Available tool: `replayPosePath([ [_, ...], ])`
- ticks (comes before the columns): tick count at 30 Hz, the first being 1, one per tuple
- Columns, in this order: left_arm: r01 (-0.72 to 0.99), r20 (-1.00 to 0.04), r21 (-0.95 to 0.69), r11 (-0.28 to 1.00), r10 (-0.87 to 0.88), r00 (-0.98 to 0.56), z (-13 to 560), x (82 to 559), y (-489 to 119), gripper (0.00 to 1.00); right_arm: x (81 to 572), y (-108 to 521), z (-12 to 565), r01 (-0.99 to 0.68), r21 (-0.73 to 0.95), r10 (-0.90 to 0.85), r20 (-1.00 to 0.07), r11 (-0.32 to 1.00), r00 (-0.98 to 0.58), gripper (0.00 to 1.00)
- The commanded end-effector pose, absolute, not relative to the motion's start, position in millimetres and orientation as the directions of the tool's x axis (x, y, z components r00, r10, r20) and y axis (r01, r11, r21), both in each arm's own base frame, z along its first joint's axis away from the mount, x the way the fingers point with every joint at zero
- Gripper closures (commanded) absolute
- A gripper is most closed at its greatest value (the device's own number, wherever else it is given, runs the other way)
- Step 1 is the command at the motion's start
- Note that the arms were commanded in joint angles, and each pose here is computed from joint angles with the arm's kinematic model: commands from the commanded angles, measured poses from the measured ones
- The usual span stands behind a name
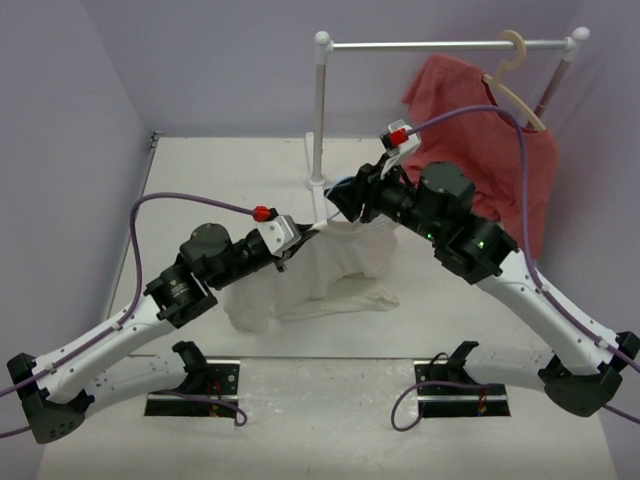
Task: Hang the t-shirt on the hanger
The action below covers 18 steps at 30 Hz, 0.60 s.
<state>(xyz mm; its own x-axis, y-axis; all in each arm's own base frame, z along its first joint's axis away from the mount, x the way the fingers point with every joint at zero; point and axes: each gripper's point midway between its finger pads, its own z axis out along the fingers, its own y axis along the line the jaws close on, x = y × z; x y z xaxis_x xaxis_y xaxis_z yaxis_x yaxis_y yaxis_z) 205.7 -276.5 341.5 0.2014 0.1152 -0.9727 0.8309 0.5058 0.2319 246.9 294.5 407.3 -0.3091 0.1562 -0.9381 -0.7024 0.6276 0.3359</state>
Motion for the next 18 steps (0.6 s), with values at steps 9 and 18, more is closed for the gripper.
replayPosePath([
  [9,0.780,-0.975,0.172,0.602,-0.007,0.220,385,202,-251,0.84,271,234,434,-0.478,0.379,0.367,-0.922,0.792,-0.123,1.00],
  [18,0.715,-0.985,0.147,0.684,0.033,0.171,358,198,-215,0.44,256,206,466,-0.474,0.354,0.379,-0.924,0.806,-0.046,1.00],
])
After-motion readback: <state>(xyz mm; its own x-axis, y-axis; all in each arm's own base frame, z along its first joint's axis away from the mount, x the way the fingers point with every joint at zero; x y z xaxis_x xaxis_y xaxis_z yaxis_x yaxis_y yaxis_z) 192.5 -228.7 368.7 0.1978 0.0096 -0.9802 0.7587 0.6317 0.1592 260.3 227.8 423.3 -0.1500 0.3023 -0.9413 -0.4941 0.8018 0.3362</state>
